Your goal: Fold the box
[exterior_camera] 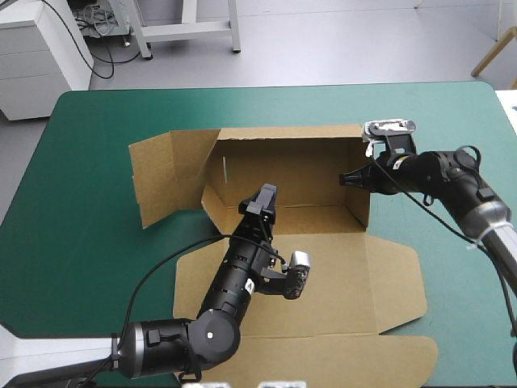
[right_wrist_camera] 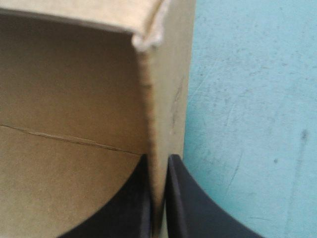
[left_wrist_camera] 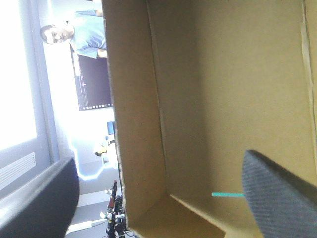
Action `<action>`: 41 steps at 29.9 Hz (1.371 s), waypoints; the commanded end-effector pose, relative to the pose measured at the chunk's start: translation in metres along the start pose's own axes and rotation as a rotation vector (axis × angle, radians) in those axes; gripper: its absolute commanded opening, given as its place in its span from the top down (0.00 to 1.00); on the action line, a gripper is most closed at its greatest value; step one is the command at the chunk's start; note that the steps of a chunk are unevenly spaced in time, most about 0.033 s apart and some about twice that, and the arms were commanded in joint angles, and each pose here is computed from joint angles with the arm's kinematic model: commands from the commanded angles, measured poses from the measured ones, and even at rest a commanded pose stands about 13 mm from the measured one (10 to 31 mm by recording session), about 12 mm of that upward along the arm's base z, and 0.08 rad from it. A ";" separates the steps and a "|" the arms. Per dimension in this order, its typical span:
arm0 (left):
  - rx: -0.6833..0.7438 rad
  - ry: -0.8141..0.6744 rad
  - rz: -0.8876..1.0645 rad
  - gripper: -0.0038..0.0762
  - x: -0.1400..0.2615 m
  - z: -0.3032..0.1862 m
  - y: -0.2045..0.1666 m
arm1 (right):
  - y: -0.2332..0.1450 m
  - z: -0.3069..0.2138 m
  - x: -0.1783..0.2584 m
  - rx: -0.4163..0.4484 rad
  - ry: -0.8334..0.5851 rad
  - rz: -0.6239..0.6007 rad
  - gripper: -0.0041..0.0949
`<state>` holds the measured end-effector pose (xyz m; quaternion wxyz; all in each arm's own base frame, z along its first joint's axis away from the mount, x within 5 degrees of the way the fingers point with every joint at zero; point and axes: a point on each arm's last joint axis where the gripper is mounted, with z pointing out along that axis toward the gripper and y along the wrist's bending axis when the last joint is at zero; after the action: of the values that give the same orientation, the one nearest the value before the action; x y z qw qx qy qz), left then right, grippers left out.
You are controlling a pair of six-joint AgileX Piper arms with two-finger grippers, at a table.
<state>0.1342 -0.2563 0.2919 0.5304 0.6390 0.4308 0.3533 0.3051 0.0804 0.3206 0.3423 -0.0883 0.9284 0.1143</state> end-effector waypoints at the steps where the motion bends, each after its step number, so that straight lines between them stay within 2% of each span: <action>1: -0.141 -0.014 0.008 0.16 0.000 -0.007 0.024 | 0.000 -0.012 -0.030 0.015 -0.076 0.017 0.98; 5: -0.140 -0.011 0.007 0.19 0.001 -0.007 0.024 | 0.000 -0.003 -0.045 0.016 -0.055 0.013 0.98; 7: -0.131 -0.007 0.000 0.30 0.001 -0.007 0.023 | 0.000 0.000 -0.050 0.015 -0.045 0.011 0.98; 8: -0.119 0.001 -0.007 0.38 0.002 -0.007 0.022 | 0.000 0.002 -0.052 0.015 -0.036 0.011 0.98; 9: -0.102 0.011 -0.010 0.51 0.003 -0.007 0.021 | 0.000 0.003 -0.053 0.016 -0.032 0.009 0.98; 11: -0.046 0.042 0.002 0.85 0.005 -0.007 0.019 | 0.000 0.002 -0.054 0.017 -0.029 0.007 0.98; 12: -0.021 0.056 0.006 0.97 0.006 -0.005 0.020 | 0.000 0.002 -0.054 0.017 -0.031 0.007 0.98; 13: 0.013 0.071 -0.006 0.94 0.008 -0.003 0.022 | 0.000 0.002 -0.055 0.017 -0.033 0.007 0.98; 16: 0.121 0.091 -0.131 0.93 0.013 0.006 0.043 | 0.000 0.002 -0.055 0.018 -0.033 0.006 0.98; 20: 0.256 0.083 -0.317 0.93 0.028 0.015 0.099 | 0.000 0.002 -0.053 0.018 -0.019 0.006 0.98; 24: 0.411 0.126 -0.588 0.93 0.072 0.017 0.152 | 0.000 0.002 -0.052 0.018 -0.008 0.006 0.98; 28: 0.497 0.229 -0.902 0.93 0.142 0.012 0.188 | 0.000 0.002 -0.052 0.015 -0.008 0.008 0.98; 33: 0.405 0.394 -1.263 0.93 0.230 0.005 0.195 | 0.001 0.002 -0.052 0.012 -0.006 0.011 0.98; 37: 0.343 0.489 -1.614 0.93 0.296 -0.006 0.175 | 0.001 0.002 -0.052 0.012 -0.004 0.011 0.98; 41: 0.267 0.509 -1.924 0.93 0.344 -0.018 0.144 | 0.001 0.002 -0.052 0.012 -0.004 0.011 0.98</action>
<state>0.2827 0.0365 0.4307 0.3560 0.0657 0.9284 -0.0841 0.3489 0.0884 0.3232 0.2880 -0.0903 0.9485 0.0958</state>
